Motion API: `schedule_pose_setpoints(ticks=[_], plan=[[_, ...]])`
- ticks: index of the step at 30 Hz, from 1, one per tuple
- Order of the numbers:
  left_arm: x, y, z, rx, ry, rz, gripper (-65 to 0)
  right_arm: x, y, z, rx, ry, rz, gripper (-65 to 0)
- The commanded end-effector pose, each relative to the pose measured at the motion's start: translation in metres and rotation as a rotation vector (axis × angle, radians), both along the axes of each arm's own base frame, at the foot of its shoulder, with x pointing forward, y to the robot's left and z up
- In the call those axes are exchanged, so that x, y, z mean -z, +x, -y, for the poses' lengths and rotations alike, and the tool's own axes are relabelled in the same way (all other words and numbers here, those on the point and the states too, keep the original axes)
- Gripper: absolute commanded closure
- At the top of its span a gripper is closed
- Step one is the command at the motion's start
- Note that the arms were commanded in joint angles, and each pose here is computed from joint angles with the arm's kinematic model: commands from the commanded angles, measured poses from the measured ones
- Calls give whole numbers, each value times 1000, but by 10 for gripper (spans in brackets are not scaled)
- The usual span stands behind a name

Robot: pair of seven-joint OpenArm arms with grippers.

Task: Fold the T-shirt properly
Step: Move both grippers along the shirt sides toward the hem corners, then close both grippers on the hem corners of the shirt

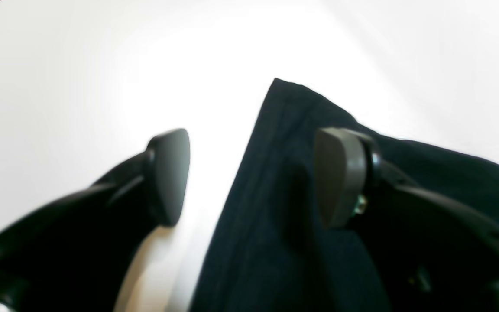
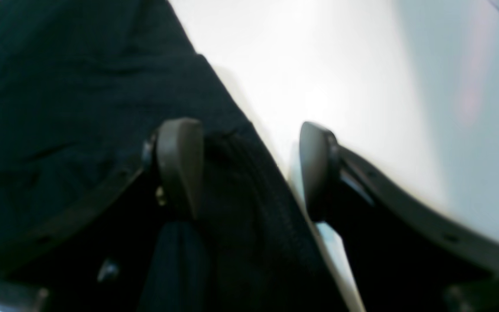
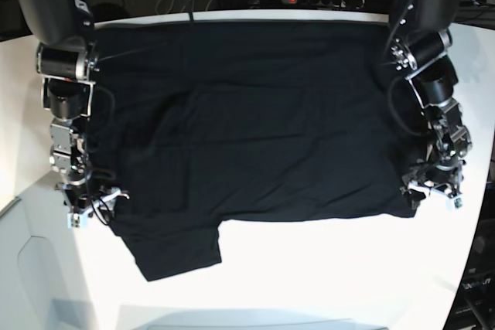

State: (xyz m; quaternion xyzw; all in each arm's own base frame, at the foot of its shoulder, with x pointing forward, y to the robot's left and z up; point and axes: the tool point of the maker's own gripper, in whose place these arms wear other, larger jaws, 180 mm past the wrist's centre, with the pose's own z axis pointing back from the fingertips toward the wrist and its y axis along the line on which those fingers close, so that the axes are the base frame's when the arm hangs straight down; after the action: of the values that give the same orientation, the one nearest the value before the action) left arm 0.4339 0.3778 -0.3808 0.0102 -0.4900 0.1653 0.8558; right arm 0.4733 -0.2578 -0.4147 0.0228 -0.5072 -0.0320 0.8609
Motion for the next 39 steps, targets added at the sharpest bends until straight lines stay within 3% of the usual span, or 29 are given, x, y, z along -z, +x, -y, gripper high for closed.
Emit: schedule_pose_setpoints(ticks=[1,7,14,18,23,28,35,39], plan=[[-27,12,-12,-13,28,74,-429,-8,7,7,14,0,10,-358],[-29,13,-13,-14,34,88,-430,19,-11,6,27,22,-68,-335],[-8,20,3,48,57,2,-430,28,-17,-2,17,30,-83,-125],[3,27,13,50,22,1,-430,29,-18,-3,16,31,-86,-60],[8,30,18,73,48,-7,-430,31,-19,-3,16,32,-93,-49],[4,27,-6,-46,108,-29,-430,31,-20,-3,16,32,-95,-48],[6,27,-4,-40,109,-35,-429,32,-20,-3,16,32,-96,-48],[11,24,-1,-36,104,-48,-371,31,-20,-3,16,32,-95,-48]])
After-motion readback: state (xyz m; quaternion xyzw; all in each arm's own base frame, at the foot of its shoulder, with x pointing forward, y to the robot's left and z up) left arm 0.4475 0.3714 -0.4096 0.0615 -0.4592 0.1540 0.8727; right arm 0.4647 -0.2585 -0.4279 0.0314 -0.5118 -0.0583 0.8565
